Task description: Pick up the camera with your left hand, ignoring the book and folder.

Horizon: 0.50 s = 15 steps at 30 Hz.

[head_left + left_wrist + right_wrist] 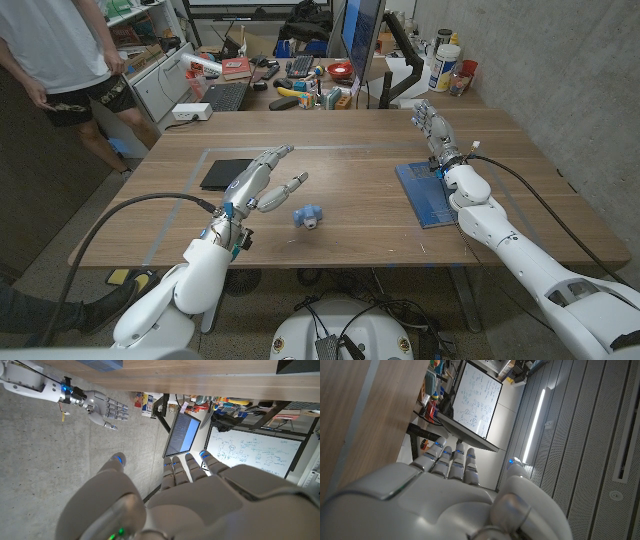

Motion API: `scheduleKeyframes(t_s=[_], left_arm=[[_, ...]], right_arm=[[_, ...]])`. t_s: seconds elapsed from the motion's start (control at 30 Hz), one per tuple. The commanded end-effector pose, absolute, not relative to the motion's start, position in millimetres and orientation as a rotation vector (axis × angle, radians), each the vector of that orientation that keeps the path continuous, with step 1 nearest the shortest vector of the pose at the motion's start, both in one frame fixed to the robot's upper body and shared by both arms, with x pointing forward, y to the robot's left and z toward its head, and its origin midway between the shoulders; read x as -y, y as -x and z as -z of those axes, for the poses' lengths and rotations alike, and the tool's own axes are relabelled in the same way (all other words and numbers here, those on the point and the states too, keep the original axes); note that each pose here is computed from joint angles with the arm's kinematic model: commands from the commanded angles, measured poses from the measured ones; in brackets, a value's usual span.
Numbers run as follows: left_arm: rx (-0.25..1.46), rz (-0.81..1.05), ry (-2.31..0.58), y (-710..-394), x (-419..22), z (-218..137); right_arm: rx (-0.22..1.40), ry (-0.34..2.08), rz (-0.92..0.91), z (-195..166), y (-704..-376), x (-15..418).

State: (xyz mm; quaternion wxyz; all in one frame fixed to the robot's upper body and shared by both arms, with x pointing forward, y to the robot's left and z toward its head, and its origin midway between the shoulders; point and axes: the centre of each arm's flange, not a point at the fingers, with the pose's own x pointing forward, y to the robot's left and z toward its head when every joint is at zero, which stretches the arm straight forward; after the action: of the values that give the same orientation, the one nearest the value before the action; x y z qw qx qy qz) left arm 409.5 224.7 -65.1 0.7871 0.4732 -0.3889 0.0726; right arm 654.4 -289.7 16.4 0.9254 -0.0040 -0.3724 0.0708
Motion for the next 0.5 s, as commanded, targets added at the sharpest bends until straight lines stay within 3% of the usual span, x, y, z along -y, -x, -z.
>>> scheduleKeyframes(t_s=[0.03,0.5], left_arm=[[0.812,-0.175,-1.056,-405.6,-225.0,66.8],[0.789,-0.195,-1.088,-400.6,-226.3,68.8]], right_arm=[[0.766,0.006,-0.142,-16.6,-654.6,292.2],[0.766,0.003,-0.140,-17.3,-654.7,293.9]])
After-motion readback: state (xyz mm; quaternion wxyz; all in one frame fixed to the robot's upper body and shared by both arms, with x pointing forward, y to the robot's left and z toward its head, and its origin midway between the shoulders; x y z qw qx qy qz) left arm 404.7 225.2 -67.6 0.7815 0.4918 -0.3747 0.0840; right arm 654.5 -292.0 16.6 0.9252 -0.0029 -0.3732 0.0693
